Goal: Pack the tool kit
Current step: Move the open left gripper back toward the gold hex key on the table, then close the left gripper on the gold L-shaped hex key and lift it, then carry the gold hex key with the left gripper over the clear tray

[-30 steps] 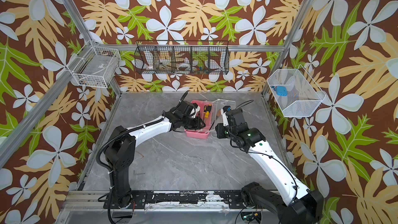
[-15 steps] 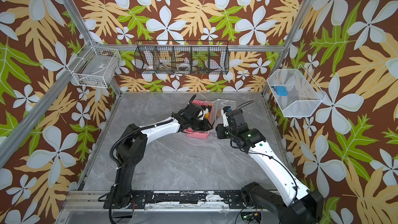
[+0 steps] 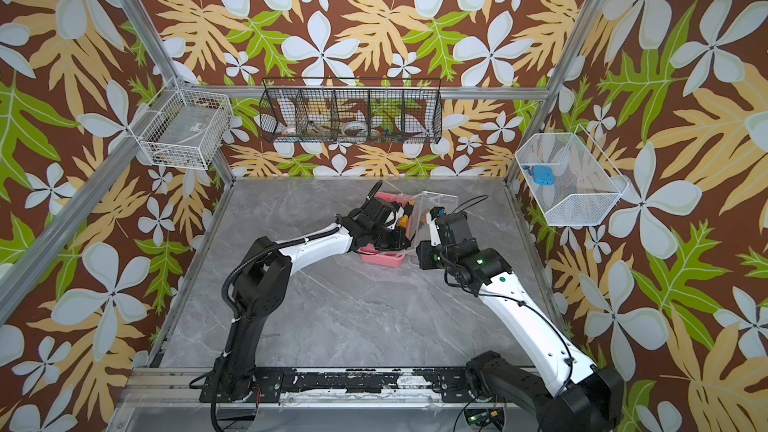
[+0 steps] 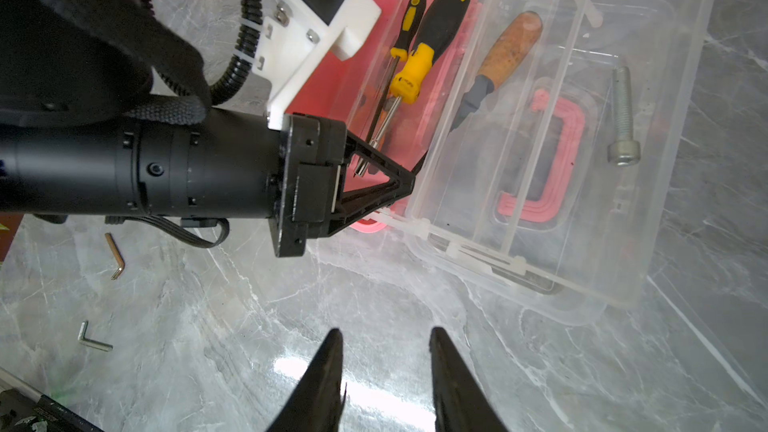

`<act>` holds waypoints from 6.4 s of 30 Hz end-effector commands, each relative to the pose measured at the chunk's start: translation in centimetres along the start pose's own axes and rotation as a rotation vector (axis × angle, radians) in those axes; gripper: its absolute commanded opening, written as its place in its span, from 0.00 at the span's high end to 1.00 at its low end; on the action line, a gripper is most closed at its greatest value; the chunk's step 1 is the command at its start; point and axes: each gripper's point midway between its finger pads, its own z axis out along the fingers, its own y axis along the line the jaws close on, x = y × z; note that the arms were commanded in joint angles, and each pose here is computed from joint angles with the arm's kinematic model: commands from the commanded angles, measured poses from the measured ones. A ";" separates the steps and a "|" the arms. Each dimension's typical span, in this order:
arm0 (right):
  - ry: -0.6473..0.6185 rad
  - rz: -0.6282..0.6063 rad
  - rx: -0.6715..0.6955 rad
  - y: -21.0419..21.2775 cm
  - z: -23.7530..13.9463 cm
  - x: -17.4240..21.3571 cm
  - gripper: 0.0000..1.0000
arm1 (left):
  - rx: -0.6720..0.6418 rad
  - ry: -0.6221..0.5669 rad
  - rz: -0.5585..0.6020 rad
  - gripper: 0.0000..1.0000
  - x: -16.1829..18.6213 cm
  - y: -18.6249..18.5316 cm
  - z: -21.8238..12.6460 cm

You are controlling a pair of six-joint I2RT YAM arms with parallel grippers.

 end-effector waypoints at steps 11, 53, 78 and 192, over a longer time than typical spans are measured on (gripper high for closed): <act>-0.011 0.000 0.014 -0.4 -0.1 0.2 0.65 | 0.006 -0.054 -0.029 0.78 -1.8 -0.8 0.3; 0.015 -0.670 -0.209 19.5 5.4 3.3 0.68 | -0.899 -0.189 -0.729 0.60 19.6 27.3 -30.3; 0.041 -0.683 -0.144 17.3 5.9 4.7 0.69 | -0.920 -0.122 -0.746 0.84 19.3 31.8 -26.9; -0.010 0.229 -0.203 -3.4 6.8 -8.9 1.00 | -0.013 -0.074 -0.003 0.34 -3.2 -9.3 -8.0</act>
